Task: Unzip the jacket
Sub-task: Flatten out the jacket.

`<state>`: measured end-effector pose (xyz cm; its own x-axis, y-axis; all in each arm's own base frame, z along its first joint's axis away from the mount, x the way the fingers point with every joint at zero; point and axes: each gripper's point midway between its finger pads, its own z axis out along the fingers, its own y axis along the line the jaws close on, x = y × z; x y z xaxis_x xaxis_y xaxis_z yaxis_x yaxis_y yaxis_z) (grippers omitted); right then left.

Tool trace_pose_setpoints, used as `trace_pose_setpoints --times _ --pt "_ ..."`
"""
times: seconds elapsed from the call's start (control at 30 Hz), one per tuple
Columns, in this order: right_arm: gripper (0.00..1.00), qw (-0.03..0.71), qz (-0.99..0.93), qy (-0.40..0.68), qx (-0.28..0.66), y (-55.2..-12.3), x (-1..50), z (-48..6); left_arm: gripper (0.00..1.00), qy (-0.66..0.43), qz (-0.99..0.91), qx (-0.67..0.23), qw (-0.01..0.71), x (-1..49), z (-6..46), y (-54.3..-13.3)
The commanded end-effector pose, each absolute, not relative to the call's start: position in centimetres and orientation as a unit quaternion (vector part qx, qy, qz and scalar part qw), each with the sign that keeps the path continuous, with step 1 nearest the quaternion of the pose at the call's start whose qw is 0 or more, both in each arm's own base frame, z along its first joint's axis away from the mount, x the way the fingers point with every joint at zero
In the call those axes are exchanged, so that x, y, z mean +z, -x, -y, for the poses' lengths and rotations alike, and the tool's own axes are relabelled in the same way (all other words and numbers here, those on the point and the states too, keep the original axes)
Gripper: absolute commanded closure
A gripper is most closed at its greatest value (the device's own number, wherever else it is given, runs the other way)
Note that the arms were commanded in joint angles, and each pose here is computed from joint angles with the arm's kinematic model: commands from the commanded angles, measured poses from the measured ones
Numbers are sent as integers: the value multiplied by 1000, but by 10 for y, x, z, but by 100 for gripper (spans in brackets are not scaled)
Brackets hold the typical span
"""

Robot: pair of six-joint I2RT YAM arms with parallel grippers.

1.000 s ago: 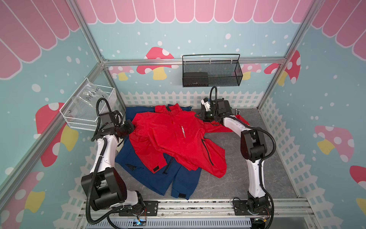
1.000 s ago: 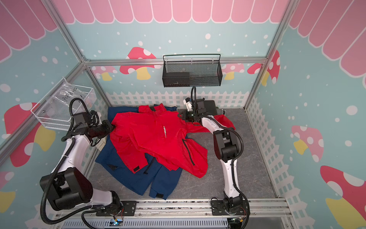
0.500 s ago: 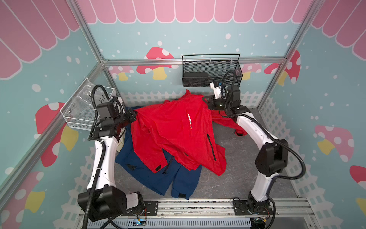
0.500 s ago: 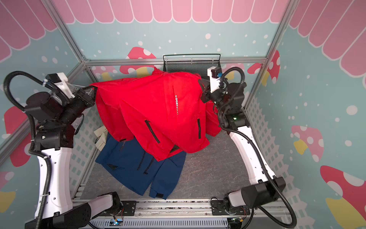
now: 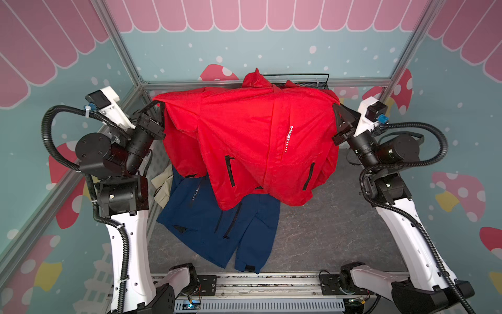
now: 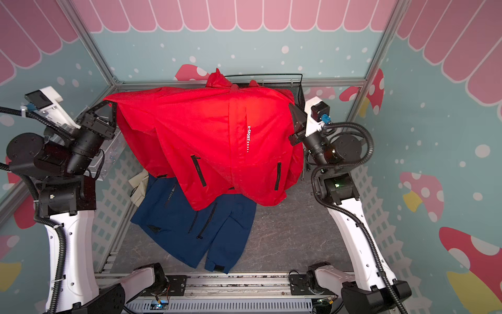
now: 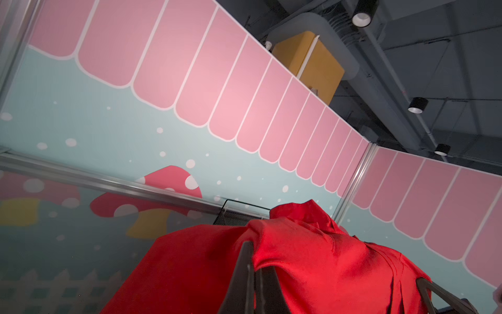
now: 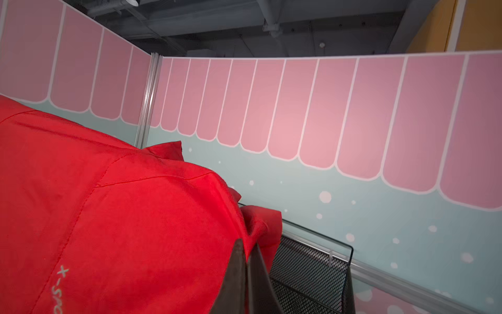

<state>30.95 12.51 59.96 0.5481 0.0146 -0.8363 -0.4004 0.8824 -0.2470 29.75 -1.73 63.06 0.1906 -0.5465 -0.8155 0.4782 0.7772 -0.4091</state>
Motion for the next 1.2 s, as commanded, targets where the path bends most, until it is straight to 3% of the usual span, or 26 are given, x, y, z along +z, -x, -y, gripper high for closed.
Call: trace_pose_setpoints --times 0.0,0.2,0.33,0.53,0.73,0.77,0.8,0.83,0.87,0.9,1.0,1.17 --pt "100 916 -352 178 66 -254 649 -98 100 10 -451 -344 823 679 21 -248" --pt "100 937 -307 156 55 -198 669 -79 100 -12 -420 -340 841 699 32 -205" --pt "100 934 -319 154 43 -206 666 -78 100 -4 -431 -347 833 694 31 -209" --pt "100 893 -415 169 45 -295 618 -97 100 30 -503 -352 789 639 19 -277" --pt "100 813 -544 199 66 -423 503 -131 100 72 -590 -374 712 521 1 -384" --pt "100 800 -557 211 72 -441 479 -139 94 79 -608 -372 697 497 -2 -401" --pt "88 786 -572 222 77 -455 457 -145 74 90 -626 -370 681 474 -5 -415" --pt "56 771 -590 226 82 -469 435 -149 48 99 -647 -369 660 446 -7 -430" --pt "36 755 -609 226 88 -480 415 -152 36 100 -662 -365 647 427 -8 -439" --pt "22 738 -629 226 93 -488 397 -154 28 108 -679 -358 632 405 -11 -446" --pt "6 687 -687 214 101 -494 358 -151 16 118 -710 -334 608 373 -13 -443" --pt "3 575 -789 155 149 -477 295 -120 14 166 -780 -308 519 331 -8 -403"
